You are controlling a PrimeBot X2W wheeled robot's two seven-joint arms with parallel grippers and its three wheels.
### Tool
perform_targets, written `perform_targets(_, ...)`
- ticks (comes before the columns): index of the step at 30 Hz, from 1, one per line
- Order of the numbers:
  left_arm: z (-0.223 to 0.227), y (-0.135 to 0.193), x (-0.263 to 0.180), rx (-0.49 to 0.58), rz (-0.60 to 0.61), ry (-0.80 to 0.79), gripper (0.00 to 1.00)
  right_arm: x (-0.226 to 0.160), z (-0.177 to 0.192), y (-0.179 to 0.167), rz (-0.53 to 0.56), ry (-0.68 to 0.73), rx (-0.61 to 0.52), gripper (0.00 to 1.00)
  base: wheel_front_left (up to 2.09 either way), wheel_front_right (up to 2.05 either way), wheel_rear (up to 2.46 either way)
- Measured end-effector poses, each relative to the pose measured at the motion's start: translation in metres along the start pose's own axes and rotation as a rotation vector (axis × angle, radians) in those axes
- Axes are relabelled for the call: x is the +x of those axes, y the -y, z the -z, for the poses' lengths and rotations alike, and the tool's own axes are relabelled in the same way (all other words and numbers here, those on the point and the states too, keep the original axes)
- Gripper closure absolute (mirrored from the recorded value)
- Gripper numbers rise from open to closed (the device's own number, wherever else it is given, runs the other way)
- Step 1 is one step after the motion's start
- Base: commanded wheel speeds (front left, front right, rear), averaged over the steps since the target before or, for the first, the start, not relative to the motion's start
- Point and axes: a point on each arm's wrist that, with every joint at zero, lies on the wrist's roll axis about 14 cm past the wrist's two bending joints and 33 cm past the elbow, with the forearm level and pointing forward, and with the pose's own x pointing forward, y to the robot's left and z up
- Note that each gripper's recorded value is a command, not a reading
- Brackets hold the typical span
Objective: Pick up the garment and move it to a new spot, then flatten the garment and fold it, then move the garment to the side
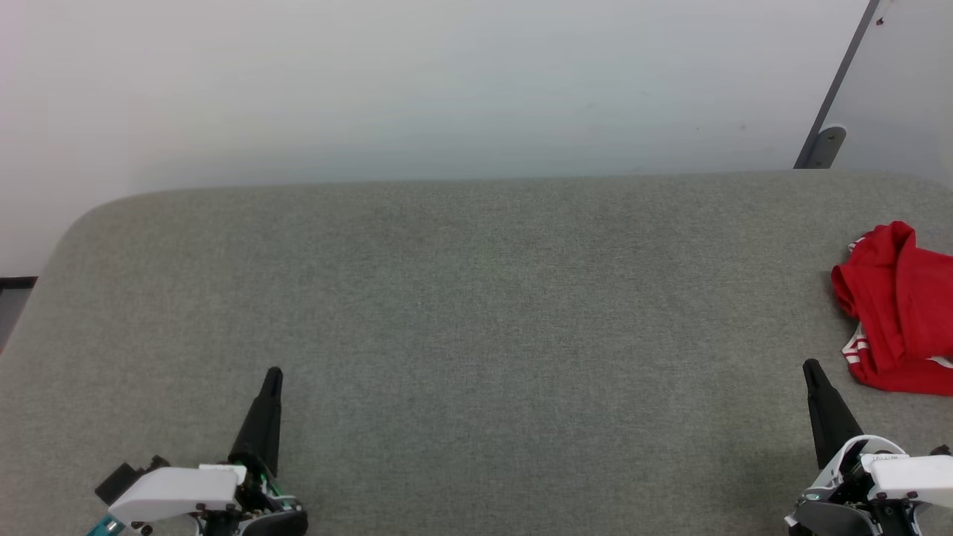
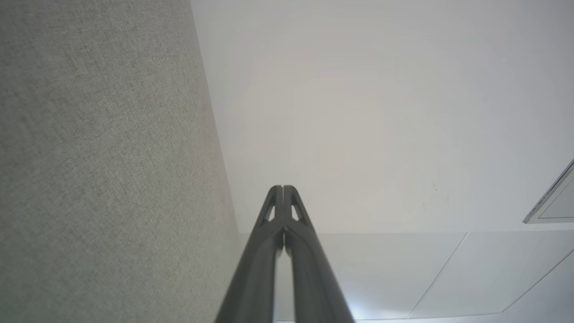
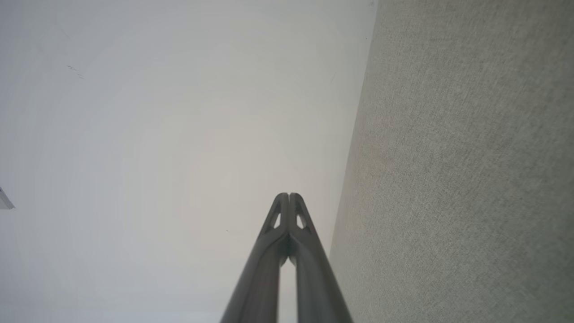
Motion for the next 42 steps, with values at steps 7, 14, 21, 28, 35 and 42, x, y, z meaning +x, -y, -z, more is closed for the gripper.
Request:
perform_targets(7, -0.0001, -0.0001, 0.0, 0.0, 0.0, 0.0, 1.0, 0.0, 0.0, 0.0001, 0.0, 0.0, 0.0, 1.0, 0.0, 0.0, 0.0)
perform_targets(14, 0.0, -0.0001, 0.0, 0.0, 0.0, 0.0, 1.0, 0.0, 0.0, 0.0001, 0.0, 0.0, 0.0, 1.0, 0.0, 0.0, 0.0)
perform_targets(21, -0.0001, 0.0, 0.0, 0.0, 0.0, 0.0, 1.0, 0.0, 0.0, 0.0, 0.0, 0.0, 0.0, 1.0, 0.0, 0.0, 0.0)
perform_targets(28, 0.0, -0.0001, 0.0, 0.0, 0.0, 0.0, 1.0, 0.0, 0.0, 0.0001, 0.0, 0.0, 0.0, 1.0, 0.0, 0.0, 0.0)
perform_targets(35, -0.0001, -0.0001, 0.0, 0.0, 0.0, 0.0, 1.0, 0.0, 0.0, 0.0001, 0.0, 0.0, 0.0, 1.0, 0.0, 0.0, 0.0)
perform_targets(42, 0.0, 0.0, 0.0, 0.0, 0.0, 0.0, 1.0, 0.0, 0.0, 0.0, 0.0, 0.0, 0.0, 1.0, 0.0, 0.0, 0.0)
